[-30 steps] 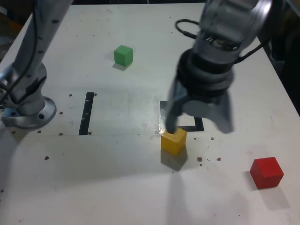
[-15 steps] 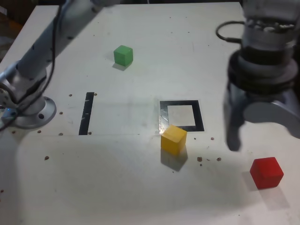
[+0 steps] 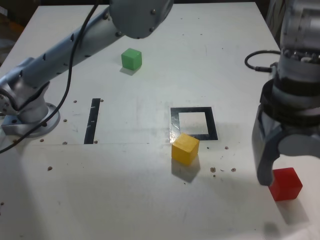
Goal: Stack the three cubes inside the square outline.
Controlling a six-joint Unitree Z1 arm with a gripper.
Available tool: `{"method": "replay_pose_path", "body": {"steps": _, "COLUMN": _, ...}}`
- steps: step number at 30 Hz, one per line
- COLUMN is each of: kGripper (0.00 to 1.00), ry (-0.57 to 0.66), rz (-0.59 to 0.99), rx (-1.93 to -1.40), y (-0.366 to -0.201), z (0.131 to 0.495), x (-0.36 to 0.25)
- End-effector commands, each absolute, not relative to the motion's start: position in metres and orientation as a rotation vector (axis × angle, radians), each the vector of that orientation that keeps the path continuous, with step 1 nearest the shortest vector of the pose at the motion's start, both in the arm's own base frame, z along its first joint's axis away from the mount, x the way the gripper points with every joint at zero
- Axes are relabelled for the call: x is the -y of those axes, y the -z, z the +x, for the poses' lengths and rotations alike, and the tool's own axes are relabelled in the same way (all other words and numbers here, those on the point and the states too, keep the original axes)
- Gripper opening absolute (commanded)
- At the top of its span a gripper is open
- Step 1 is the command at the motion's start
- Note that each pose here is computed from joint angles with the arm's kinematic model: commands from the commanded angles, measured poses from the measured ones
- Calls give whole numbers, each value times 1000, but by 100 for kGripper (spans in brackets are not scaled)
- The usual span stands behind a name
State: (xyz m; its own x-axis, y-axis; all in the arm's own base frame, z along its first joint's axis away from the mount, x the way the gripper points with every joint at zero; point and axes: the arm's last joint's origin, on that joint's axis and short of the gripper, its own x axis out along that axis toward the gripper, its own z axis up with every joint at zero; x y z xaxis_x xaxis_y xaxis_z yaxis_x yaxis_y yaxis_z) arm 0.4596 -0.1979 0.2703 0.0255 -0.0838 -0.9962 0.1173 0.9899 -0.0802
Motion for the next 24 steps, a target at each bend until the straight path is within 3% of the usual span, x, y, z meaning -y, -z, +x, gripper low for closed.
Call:
{"method": "replay_pose_path", "body": {"steps": 1, "kGripper": 95, "ry": 144, "rz": 31, "rx": -1581, "y": -258, "z": 460, "x": 199}}
{"method": "replay_pose_path", "body": {"steps": 13, "kGripper": 92, "ry": 106, "rz": 58, "rx": -1597, "y": -230, "z": 472, "x": 203}}
{"method": "replay_pose_path", "body": {"steps": 24, "kGripper": 71, "ry": 69, "rz": 55, "rx": -1637, "y": -206, "z": 479, "x": 201}}
